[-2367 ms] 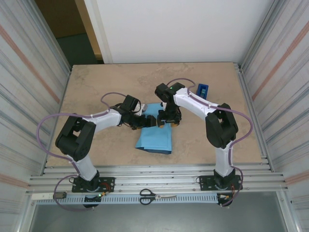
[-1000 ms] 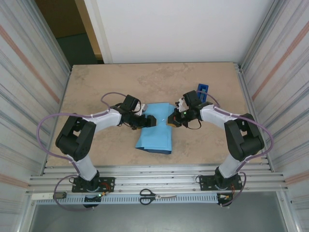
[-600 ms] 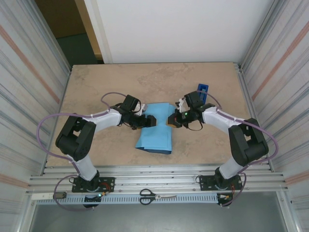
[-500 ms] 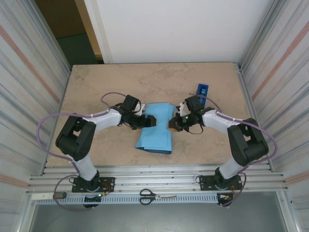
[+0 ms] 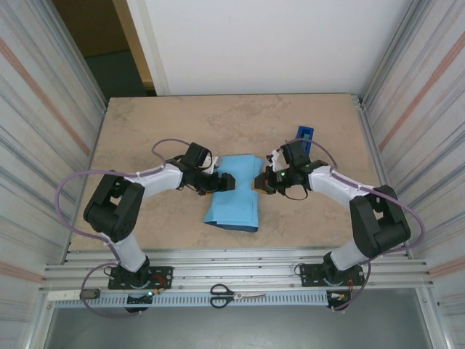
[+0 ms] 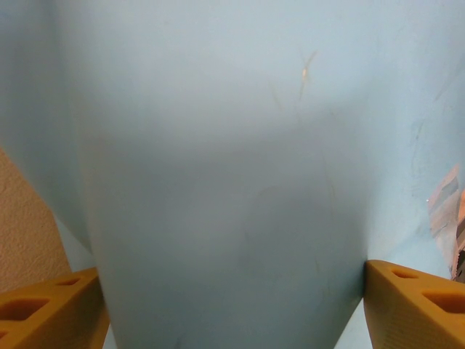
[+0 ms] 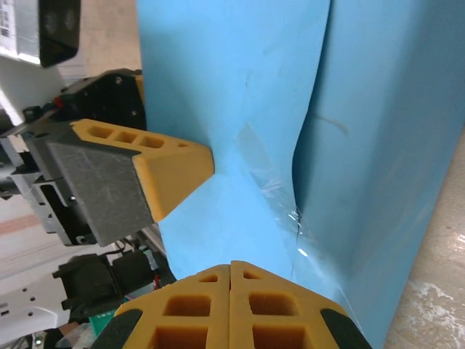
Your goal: Wrap the gift box in paper
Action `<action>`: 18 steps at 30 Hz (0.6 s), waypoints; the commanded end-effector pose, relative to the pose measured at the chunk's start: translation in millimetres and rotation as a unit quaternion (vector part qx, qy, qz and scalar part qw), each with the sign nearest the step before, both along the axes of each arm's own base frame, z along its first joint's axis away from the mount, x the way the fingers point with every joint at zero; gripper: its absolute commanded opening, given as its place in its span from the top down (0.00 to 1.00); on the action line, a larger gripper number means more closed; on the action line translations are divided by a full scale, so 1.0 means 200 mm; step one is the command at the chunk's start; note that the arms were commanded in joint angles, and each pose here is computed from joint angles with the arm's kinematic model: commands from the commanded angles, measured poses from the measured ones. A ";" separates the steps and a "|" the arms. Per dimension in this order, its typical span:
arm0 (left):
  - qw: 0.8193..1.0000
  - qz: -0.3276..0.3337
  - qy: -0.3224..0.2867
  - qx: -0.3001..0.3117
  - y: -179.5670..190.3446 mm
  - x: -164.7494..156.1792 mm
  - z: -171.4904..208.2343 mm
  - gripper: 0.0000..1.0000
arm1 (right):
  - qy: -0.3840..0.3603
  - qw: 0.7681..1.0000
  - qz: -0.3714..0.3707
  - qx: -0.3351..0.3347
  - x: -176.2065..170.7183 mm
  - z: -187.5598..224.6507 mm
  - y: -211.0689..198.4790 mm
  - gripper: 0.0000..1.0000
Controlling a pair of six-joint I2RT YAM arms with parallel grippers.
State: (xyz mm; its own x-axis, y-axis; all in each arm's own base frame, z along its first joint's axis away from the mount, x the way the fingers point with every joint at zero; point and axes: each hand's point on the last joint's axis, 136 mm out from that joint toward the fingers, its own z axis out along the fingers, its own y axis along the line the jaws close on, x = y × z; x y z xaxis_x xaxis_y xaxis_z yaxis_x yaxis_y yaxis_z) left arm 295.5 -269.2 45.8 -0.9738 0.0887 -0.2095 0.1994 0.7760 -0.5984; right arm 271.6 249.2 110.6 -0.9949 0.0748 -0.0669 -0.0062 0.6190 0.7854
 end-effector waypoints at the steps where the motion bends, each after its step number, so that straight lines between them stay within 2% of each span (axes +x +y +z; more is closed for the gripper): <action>1: 0.985 -0.007 0.106 0.135 0.21 -0.28 -0.41 0.16 | 0.017 1.000 -0.016 -0.009 -0.03 -0.08 -0.03 1.00; 6: 0.985 -0.007 0.105 0.134 0.21 -0.28 -0.41 0.16 | 0.048 0.998 -0.024 -0.015 -0.09 -0.20 -0.04 1.00; 14: 0.985 -0.009 0.105 0.135 0.21 -0.28 -0.41 0.16 | -0.014 0.999 -0.030 0.002 0.07 0.07 -0.02 0.99; 18: 0.985 -0.008 0.104 0.134 0.20 -0.27 -0.40 0.16 | -0.008 0.999 -0.031 0.008 0.13 0.05 0.01 1.00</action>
State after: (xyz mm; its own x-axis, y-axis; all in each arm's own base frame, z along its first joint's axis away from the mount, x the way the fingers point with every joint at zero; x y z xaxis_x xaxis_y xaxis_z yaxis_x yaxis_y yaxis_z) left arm 295.4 -269.2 45.8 -0.9739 0.0889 -0.2087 0.1990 0.7760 -0.5985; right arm 290.2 250.3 121.7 -0.9878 0.1289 -0.0870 0.0086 0.6037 0.7972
